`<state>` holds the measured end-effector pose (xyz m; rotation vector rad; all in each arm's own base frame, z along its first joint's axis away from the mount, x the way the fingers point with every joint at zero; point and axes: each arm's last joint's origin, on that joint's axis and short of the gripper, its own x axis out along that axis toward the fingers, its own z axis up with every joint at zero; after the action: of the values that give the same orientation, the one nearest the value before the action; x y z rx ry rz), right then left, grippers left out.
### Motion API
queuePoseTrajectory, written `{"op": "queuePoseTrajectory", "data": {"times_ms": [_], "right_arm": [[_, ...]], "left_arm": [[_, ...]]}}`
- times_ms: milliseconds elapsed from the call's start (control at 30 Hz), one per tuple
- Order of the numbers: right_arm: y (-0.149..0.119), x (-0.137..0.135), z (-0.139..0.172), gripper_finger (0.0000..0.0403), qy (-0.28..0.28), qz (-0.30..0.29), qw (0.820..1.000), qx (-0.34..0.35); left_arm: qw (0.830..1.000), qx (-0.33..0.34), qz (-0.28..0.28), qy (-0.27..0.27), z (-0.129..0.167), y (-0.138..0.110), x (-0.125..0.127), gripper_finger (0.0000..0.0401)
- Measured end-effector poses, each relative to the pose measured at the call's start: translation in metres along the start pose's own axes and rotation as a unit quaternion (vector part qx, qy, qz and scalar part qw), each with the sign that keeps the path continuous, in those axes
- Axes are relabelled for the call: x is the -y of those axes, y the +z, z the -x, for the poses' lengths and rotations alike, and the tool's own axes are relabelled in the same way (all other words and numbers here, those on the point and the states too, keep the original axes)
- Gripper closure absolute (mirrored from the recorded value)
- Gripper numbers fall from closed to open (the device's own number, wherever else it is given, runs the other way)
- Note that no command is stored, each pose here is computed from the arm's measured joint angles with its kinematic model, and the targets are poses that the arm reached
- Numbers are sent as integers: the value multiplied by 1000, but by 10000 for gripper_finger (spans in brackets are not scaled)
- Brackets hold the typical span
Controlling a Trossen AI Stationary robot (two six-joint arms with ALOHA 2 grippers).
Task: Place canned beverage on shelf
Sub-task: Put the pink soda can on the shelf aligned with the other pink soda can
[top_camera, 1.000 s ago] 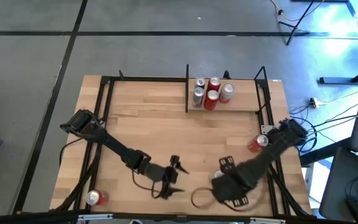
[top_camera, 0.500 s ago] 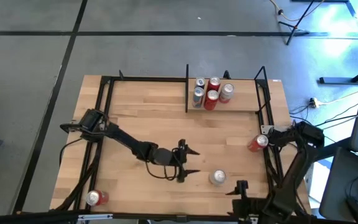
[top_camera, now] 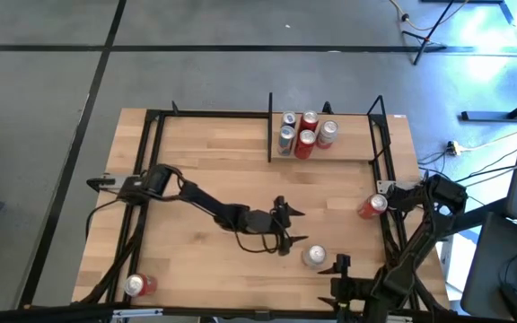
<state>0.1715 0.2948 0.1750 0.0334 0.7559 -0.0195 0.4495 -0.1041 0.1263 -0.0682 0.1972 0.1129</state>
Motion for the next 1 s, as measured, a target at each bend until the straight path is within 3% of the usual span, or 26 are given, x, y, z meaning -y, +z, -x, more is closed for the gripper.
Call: {"op": "queuePoseTrajectory", "data": {"times_ms": [300, 500, 1000], "right_arm": [[-1, 4, 0, 88, -26, 10, 1000, 9], [-5, 10, 1, 88, -53, 7, 999, -8], [-5, 34, -4, 88, -134, -15, 990, -50]], "left_arm": [[998, -26, -11, -51, -7, -7, 20, 64], [998, -35, -18, -57, -3, -11, 31, 64], [993, -44, -19, -107, 1, -13, 40, 64]]}}
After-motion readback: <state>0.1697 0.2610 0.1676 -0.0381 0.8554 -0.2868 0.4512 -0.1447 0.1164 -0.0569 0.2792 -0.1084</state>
